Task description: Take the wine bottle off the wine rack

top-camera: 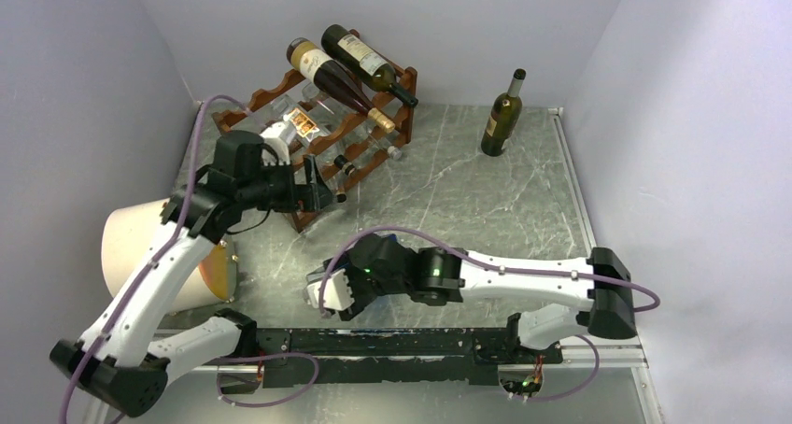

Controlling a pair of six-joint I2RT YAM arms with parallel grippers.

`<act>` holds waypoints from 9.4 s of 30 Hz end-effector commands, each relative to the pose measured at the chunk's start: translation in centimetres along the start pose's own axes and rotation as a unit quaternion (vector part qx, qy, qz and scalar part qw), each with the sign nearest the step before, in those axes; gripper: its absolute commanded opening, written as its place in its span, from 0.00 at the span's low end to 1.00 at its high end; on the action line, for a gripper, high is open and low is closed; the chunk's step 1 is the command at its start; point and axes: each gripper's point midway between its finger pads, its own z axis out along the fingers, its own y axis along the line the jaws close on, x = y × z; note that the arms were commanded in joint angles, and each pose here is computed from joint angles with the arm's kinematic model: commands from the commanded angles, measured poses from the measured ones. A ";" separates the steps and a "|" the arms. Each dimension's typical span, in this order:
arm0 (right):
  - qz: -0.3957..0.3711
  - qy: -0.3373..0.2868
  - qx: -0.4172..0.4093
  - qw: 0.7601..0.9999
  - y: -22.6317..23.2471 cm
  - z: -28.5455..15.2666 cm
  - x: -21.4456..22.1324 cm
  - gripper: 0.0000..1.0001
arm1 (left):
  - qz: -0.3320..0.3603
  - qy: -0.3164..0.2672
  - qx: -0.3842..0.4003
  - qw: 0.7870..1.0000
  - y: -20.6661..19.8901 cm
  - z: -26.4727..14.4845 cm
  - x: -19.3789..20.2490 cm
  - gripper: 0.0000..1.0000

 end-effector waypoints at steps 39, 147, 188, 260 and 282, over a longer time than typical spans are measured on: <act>0.385 -0.015 0.810 0.442 -18.4 -36.1 35.8 0.00 | 0.168 -0.293 -0.075 0.938 1.7 -8.7 -6.5 0.99; 0.687 0.025 0.598 0.413 -3.5 -30.1 29.5 1.00 | -0.301 -0.250 0.046 0.919 5.1 16.7 -23.9 0.97; 0.702 -0.023 0.537 0.468 -4.3 -28.1 26.8 1.00 | -0.297 -0.291 0.220 0.883 4.1 13.8 -27.7 0.36; 0.697 -0.056 0.450 0.555 -6.9 -24.4 24.8 1.00 | -0.145 -0.365 0.348 0.851 -4.9 -2.5 -30.4 0.07; 0.388 -0.103 0.396 0.826 -16.5 -14.7 13.0 1.00 | -0.149 -0.339 0.346 0.862 -4.6 -2.9 -27.9 0.07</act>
